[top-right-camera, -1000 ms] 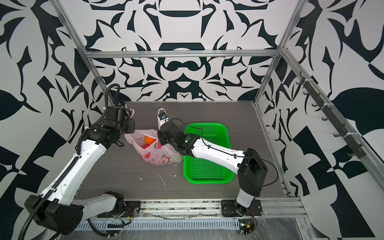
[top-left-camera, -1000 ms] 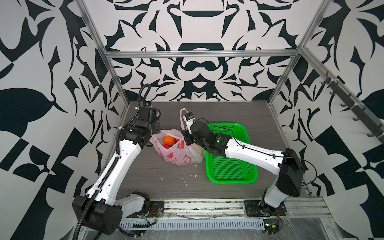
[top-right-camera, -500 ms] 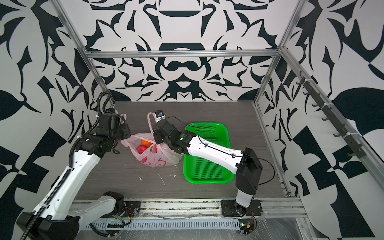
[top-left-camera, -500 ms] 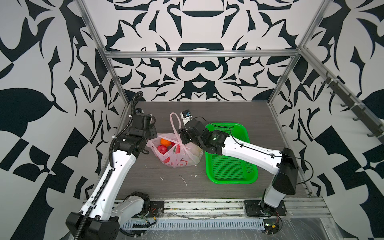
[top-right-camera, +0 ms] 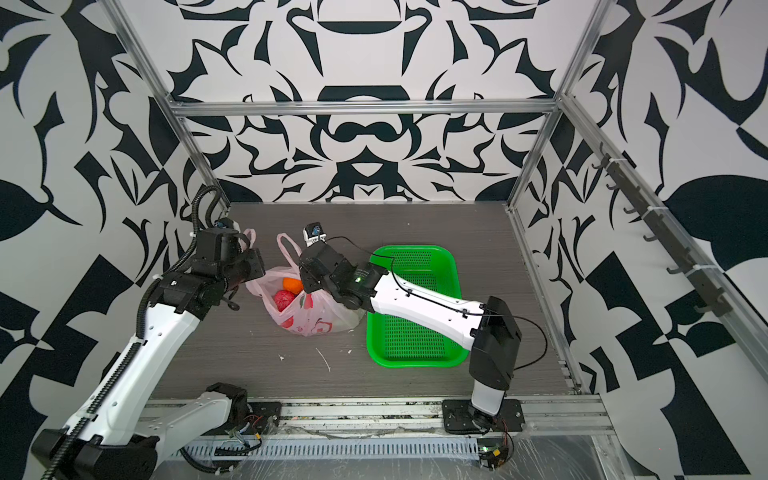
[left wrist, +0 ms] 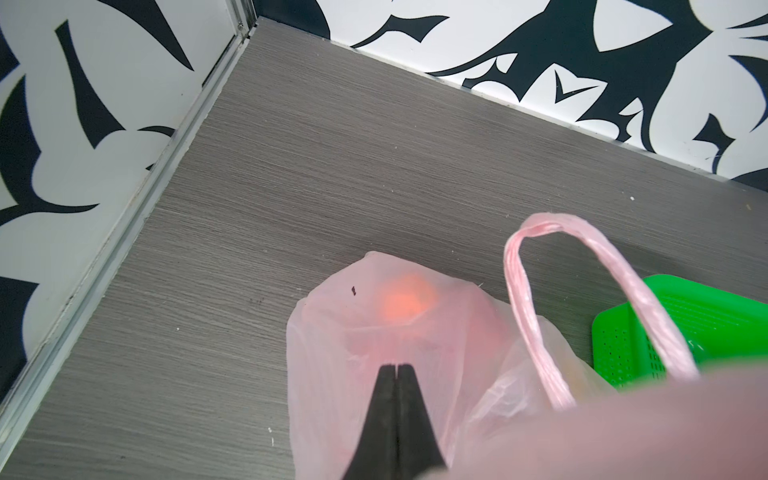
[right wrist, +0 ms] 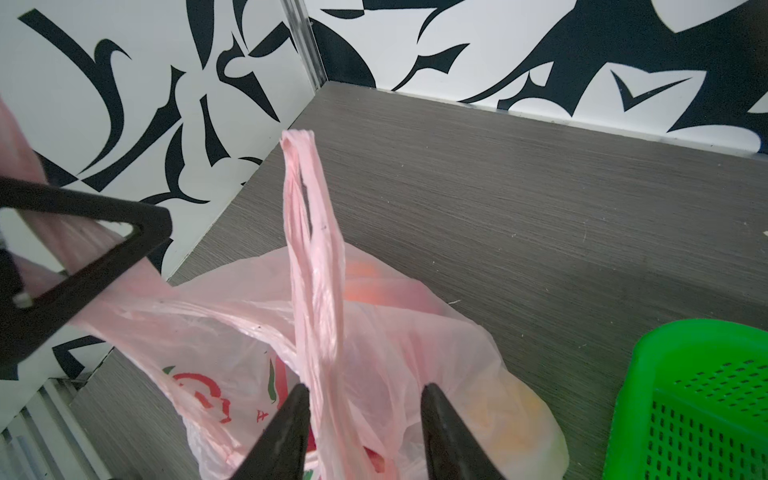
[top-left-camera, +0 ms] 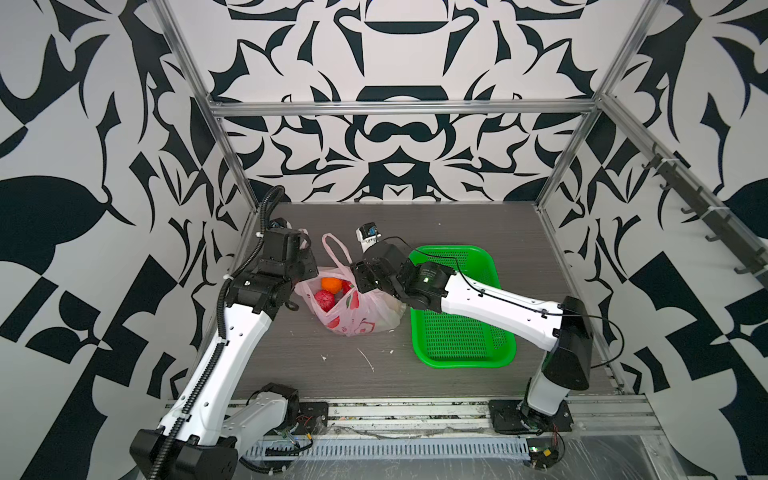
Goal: Untie the knot of the plastic bag and take out the fruit
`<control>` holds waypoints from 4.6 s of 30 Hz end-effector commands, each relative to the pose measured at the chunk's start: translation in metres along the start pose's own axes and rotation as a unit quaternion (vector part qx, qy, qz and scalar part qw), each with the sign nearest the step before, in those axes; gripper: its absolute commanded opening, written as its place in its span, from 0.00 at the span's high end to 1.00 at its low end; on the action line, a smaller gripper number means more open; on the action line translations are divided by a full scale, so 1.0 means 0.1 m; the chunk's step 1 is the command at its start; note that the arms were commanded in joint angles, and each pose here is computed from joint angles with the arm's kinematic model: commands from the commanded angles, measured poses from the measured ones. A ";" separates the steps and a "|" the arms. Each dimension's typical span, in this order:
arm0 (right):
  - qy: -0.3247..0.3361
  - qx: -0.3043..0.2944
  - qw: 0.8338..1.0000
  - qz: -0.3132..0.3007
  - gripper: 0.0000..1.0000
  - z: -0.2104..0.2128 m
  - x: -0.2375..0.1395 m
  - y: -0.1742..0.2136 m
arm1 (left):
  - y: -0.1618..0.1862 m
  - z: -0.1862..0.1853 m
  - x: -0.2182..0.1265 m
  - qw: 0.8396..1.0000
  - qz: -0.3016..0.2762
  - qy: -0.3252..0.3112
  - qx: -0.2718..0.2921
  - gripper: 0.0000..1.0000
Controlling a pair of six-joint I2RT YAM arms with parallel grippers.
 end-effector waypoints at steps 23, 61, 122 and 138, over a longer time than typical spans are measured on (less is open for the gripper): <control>-0.065 -0.026 0.997 0.012 1.00 0.04 0.43 -0.38 | -0.11 0.02 0.24 0.999 0.005 -0.040 -0.037 1.00; -0.015 -0.073 0.997 0.010 0.60 -0.44 -0.26 -0.37 | 0.14 0.20 0.09 0.989 0.020 0.058 -0.136 1.00; 0.213 0.087 0.971 0.056 1.00 -0.64 0.23 1.15 | 0.69 0.30 0.02 0.975 -0.041 0.103 -0.191 1.00; 0.121 0.059 0.987 0.088 0.97 -0.63 -0.38 1.06 | 0.63 0.27 0.01 0.974 -0.049 0.116 -0.187 1.00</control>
Point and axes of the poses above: each gripper's point midway between its finger pads, its own x axis out along the fingers, its own z axis along the line the jaws close on, y = z × x, the point moved 10 cm from there along -x, back along the fingers, and after that the axes turned 8 degrees about x, right-handed, at the moved point
